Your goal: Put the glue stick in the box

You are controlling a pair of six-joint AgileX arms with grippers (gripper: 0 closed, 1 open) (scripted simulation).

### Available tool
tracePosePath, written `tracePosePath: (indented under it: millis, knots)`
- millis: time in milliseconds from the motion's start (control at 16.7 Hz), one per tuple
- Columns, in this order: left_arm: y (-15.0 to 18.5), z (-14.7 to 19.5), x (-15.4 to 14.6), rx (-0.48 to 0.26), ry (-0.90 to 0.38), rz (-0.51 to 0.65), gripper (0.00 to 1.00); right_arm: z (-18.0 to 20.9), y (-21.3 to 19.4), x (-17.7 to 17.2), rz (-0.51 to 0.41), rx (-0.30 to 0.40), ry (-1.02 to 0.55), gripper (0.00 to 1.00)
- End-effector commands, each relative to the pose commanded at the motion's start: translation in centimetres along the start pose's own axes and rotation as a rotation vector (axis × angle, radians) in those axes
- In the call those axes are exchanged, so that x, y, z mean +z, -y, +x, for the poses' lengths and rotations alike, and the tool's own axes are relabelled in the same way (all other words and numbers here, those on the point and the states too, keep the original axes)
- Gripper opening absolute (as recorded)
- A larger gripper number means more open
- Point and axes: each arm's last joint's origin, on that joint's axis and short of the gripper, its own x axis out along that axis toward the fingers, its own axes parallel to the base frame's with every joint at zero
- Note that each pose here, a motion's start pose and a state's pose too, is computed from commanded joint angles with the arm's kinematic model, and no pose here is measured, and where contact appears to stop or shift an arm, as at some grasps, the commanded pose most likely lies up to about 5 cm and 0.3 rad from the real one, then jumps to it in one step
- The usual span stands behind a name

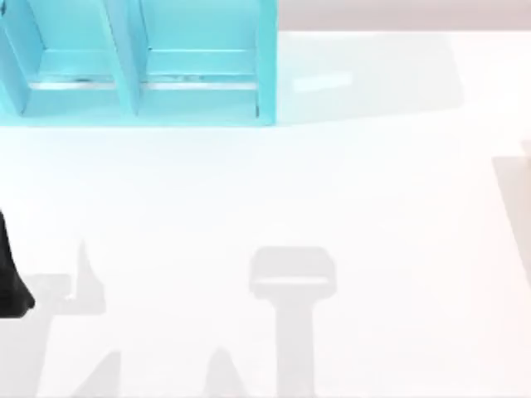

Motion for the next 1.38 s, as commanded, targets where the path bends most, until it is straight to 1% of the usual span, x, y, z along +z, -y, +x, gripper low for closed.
tracePosePath:
  millis: [180, 600, 1080, 1380]
  knots:
    - [0.0, 0.0, 0.0, 0.000, 0.000, 0.000, 1.00, 0.9, 0.0, 0.0, -0.004, 0.009, -0.011, 0.00]
    - [0.0, 0.0, 0.0, 0.000, 0.000, 0.000, 1.00, 3.0, 0.1, -0.9, -0.002, -0.017, -0.013, 0.00]
    - [0.0, 0.0, 0.0, 0.000, 0.000, 0.000, 1.00, 5.9, 0.0, -1.8, 0.005, -0.010, 0.003, 0.00]
    - [0.0, 0.0, 0.0, 0.000, 0.000, 0.000, 1.00, 6.1, -0.1, -1.8, 0.006, -0.006, 0.004, 0.00]
